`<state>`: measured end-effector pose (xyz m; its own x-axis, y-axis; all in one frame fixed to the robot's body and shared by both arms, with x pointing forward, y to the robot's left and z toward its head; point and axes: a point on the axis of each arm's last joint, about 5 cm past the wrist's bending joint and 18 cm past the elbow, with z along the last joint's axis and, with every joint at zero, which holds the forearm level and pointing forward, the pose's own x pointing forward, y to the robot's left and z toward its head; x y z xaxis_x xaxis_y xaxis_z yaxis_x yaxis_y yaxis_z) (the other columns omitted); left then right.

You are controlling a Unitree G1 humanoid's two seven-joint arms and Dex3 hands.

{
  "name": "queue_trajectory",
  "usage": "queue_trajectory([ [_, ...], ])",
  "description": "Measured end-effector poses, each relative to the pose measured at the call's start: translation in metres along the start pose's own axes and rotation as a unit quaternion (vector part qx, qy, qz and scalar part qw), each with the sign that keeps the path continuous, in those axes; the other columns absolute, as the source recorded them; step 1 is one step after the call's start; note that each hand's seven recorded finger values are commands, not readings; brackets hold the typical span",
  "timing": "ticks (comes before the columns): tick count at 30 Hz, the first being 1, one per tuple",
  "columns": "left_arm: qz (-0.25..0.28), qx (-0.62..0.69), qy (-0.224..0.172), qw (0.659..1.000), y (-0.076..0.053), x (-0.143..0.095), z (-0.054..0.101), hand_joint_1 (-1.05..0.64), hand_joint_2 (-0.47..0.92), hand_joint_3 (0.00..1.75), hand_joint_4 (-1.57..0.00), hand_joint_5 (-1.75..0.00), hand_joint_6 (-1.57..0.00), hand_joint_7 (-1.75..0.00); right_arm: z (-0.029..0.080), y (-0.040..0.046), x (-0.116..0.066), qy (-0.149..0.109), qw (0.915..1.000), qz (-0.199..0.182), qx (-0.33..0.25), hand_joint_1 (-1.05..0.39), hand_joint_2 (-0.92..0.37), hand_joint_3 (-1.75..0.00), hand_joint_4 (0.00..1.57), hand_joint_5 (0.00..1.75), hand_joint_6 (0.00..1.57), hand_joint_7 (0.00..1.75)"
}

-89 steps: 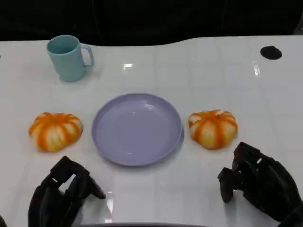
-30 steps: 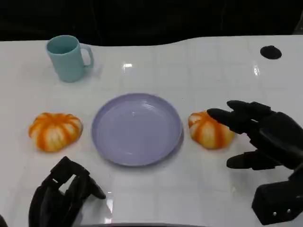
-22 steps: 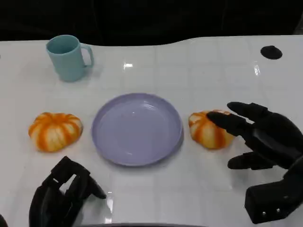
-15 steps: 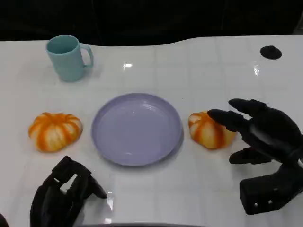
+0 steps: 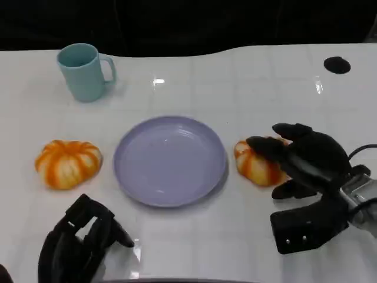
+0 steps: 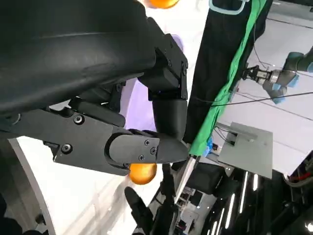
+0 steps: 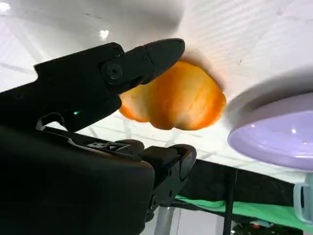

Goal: Grasp the bread from the table and place it into the plate.

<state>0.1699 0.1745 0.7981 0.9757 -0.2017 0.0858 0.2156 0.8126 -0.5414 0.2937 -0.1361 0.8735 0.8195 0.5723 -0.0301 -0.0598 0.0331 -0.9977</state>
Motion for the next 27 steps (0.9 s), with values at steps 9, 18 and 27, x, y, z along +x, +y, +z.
queue_trajectory([
  [9,0.0,0.001,-0.001,1.0,0.0,-0.002,0.0,-0.54,0.92,0.25,-0.61,-1.75,-0.51,-1.49,0.01,0.0053,0.011,0.024,0.9987,0.044,-0.009,-0.55,-0.86,0.0,0.24,0.0,0.23,0.0],
  [18,0.004,-0.002,-0.001,1.0,-0.001,-0.004,-0.002,-0.54,0.92,0.24,-0.61,-1.75,-0.5,-1.5,0.013,0.0039,0.018,0.046,0.9965,0.067,-0.018,-0.43,-0.92,-0.02,0.44,0.05,0.44,0.05],
  [27,0.004,-0.001,-0.003,1.0,-0.002,-0.005,-0.002,-0.54,0.92,0.26,-0.6,-1.75,-0.49,-1.51,0.012,0.0085,0.015,0.048,0.9984,0.03,0.007,-0.24,-0.92,-0.1,1.01,0.19,0.89,0.09],
])
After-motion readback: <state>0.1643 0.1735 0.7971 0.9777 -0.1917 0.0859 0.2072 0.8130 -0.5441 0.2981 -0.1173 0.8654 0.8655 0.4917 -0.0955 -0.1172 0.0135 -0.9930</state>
